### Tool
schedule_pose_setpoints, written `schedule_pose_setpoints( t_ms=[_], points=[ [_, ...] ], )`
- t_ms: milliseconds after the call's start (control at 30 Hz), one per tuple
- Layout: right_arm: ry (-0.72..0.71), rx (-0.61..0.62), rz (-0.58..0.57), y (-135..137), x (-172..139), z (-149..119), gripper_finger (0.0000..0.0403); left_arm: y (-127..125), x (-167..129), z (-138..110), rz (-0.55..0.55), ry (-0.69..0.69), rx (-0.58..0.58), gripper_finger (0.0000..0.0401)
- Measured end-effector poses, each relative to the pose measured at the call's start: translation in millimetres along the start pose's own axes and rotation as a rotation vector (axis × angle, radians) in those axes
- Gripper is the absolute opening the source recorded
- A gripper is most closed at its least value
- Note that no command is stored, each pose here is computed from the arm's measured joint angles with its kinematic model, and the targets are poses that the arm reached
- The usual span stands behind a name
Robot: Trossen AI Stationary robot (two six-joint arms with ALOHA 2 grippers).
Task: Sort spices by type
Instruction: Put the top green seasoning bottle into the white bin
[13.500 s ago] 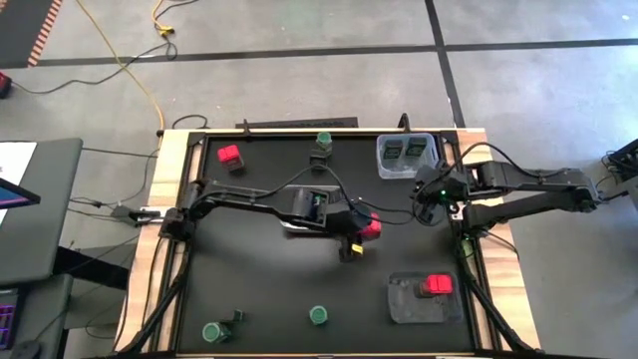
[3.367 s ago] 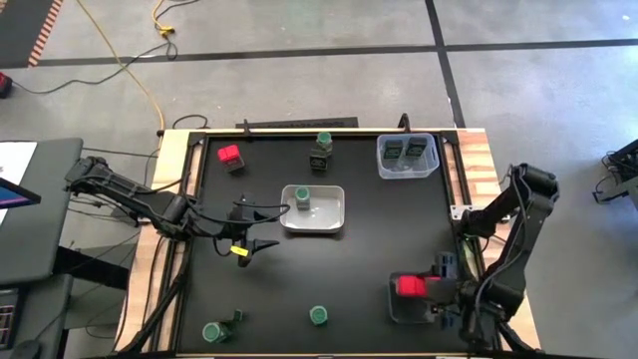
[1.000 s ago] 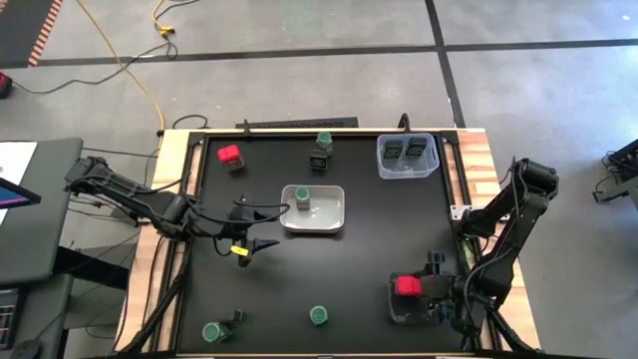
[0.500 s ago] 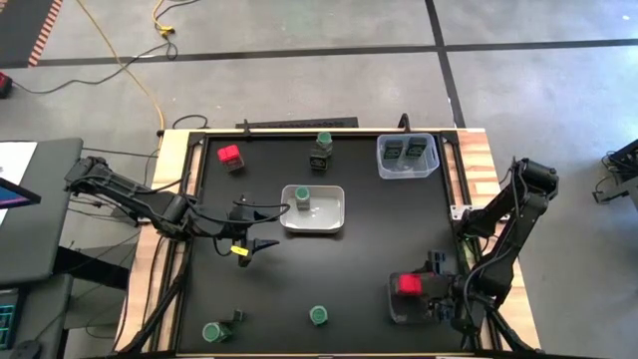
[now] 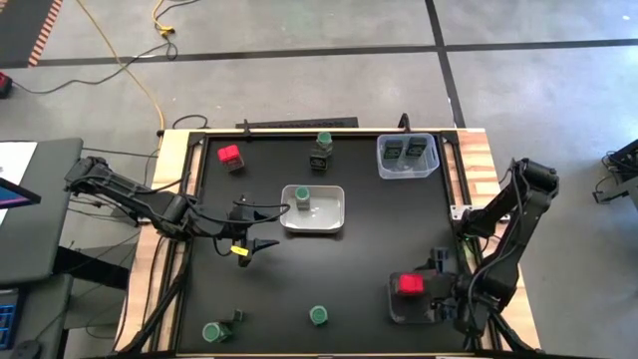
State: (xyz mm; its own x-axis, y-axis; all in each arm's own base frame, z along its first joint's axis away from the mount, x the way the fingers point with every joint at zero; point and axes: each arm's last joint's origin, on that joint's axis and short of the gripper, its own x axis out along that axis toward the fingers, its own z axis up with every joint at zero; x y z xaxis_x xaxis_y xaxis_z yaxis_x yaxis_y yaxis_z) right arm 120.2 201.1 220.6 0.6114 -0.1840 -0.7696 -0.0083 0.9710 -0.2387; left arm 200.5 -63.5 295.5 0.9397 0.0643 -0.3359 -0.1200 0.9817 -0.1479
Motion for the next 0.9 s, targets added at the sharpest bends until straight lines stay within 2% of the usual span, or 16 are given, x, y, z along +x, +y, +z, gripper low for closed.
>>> schedule_pose_setpoints(
  t_ms=[267, 433, 567, 900],
  points=[
    [0.025, -0.03, -0.042, -7, -15, 12, 0.0309, 0, 0, 0, -0.001, 0.0, -0.006, 0.029],
    [0.03, 0.038, -0.058, -15, -18, 21, 0.0309, 0, 0, 0, 0.0, 0.0, -0.006, 0.029],
    [0.023, 0.152, -0.061, -26, -19, 27, 0.0309, 0, 0, 0, 0.0, 0.0, -0.007, 0.029],
    [-0.037, 0.593, -0.154, -57, -5, 49, 0.0307, 0, 0, 0, -0.001, -0.001, -0.009, 0.029]
  ],
)
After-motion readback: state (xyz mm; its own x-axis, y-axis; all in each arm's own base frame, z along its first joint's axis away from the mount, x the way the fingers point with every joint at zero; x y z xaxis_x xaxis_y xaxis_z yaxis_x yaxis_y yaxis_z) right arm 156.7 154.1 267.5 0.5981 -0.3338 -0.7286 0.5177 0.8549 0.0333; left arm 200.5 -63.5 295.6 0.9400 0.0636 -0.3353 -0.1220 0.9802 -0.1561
